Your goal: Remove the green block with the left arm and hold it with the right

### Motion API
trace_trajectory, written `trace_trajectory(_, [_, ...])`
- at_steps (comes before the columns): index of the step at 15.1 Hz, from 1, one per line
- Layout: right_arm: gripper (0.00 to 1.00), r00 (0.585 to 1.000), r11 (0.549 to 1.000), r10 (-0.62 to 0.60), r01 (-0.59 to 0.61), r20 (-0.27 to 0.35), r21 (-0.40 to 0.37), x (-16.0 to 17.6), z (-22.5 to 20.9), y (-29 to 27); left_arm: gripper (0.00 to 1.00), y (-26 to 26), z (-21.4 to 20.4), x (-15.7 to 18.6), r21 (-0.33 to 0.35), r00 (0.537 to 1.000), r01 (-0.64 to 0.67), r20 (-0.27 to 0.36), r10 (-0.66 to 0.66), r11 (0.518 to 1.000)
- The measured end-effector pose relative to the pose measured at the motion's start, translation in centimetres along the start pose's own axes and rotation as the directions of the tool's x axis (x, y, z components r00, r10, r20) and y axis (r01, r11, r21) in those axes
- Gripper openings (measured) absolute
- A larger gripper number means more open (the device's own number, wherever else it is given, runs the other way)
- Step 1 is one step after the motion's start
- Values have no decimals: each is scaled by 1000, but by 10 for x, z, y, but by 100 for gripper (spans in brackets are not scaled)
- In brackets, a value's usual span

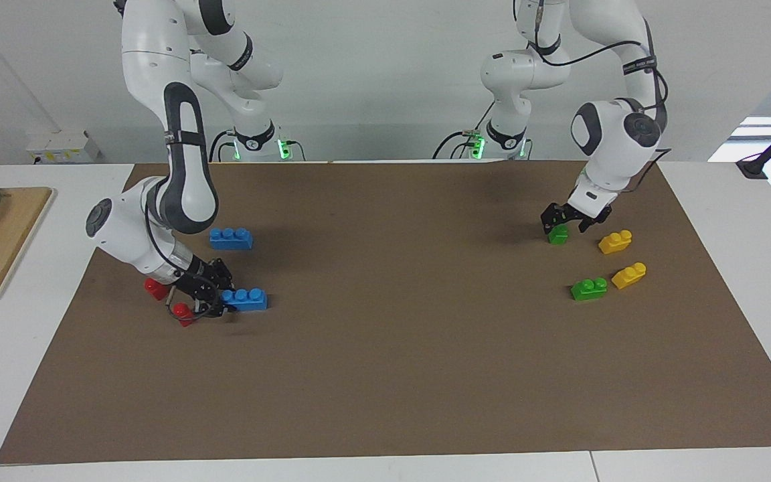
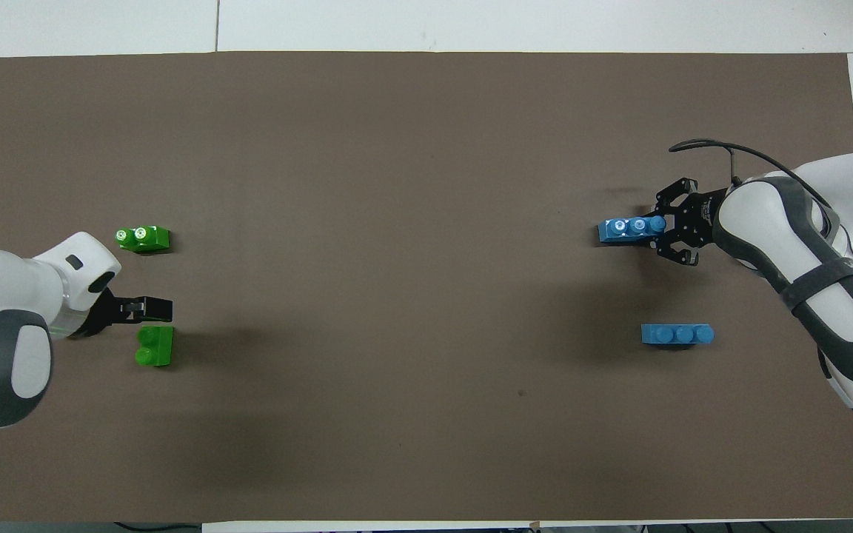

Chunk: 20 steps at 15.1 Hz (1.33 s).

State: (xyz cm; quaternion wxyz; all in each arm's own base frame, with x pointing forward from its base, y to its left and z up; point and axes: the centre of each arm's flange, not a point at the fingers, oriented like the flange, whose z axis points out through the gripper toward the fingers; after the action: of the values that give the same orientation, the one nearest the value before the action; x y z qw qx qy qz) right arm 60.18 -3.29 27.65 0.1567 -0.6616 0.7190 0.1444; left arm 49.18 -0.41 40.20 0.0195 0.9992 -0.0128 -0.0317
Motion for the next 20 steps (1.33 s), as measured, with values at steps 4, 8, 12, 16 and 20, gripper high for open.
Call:
trace_trajectory(4, [63, 1000, 1000, -3, 3, 2, 1, -3, -2, 0, 100, 3, -62, 7, -1, 1000, -6, -26, 6, 1000])
trace_trajectory(8, [90, 1000, 1000, -14, 14, 28, -15, -16, -19, -5, 100, 5, -77, 7, 0, 999, -9, -50, 9, 1000])
trace_trajectory(12, [100, 998, 999, -47, 47, 45, 5, -35, -56, -14, 100, 7, -107, 11, -1, 1000, -15, -20, 15, 1000])
trace_trajectory(16, [100, 985, 985, -168, 169, -45, 23, -57, -122, -24, 100, 7, -157, 39, -5, 999, -21, 31, 21, 1000])
trace_trajectory(20, [100, 867, 881, -470, 471, -163, -33, -94, -197, -28, 100, 9, -181, 63, -7, 999, -27, 34, 27, 1000])
